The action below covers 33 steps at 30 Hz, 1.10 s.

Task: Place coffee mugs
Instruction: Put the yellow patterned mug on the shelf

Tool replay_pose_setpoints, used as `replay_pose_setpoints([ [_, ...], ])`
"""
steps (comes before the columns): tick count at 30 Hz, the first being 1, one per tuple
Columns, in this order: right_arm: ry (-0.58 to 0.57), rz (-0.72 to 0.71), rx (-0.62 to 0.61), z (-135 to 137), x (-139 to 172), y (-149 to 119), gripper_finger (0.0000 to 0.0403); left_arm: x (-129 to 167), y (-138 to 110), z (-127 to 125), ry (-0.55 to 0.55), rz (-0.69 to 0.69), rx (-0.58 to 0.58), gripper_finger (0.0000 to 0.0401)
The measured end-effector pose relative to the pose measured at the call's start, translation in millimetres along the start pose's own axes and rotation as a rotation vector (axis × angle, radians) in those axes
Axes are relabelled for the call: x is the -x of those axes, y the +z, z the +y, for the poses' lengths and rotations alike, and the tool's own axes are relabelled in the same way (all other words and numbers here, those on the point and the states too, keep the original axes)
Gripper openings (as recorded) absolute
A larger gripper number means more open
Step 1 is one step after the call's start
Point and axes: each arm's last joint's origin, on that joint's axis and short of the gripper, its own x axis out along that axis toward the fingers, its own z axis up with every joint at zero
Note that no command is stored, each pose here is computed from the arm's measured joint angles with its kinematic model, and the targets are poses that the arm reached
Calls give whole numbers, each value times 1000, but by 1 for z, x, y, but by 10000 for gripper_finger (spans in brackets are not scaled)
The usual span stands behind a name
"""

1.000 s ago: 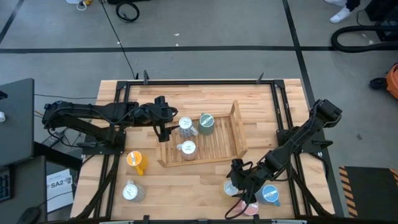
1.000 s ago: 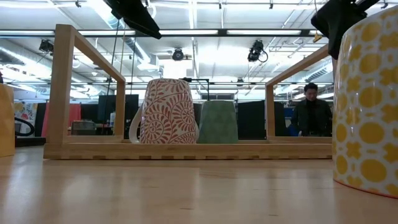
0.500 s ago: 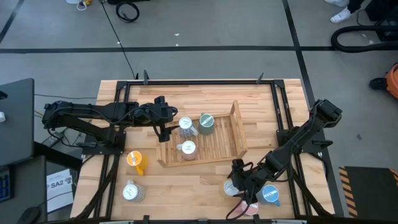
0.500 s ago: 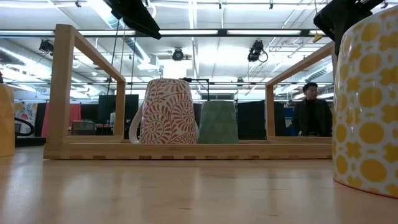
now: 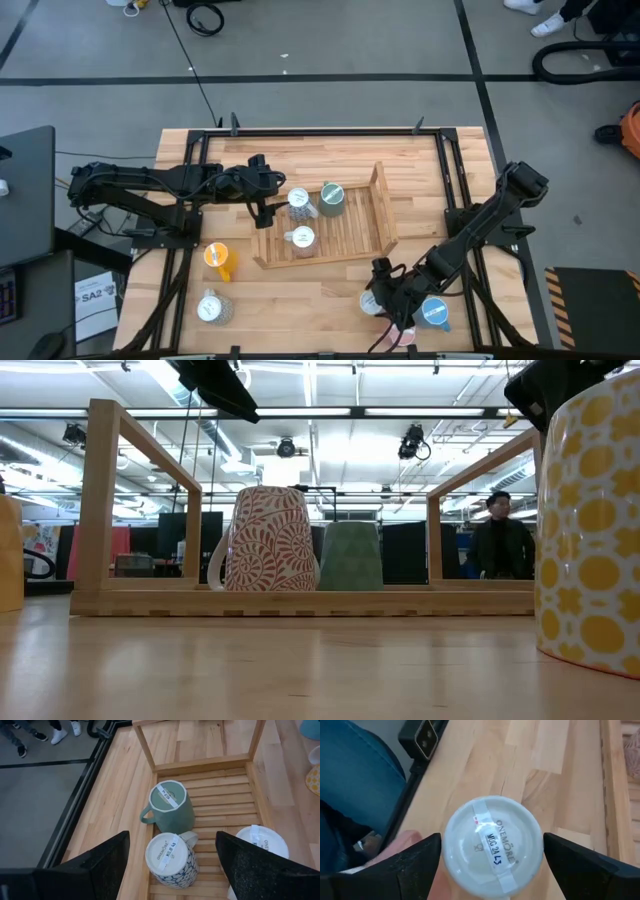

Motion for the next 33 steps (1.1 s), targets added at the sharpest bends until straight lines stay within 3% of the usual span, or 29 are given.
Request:
replay_pose_setpoints([
  [11,-42,-75,50,3,-12,4,349,0,0,0,0,-1,0,302],
  [33,-84,-80,46,2,-13,3,347,0,0,0,0,-1,0,302],
])
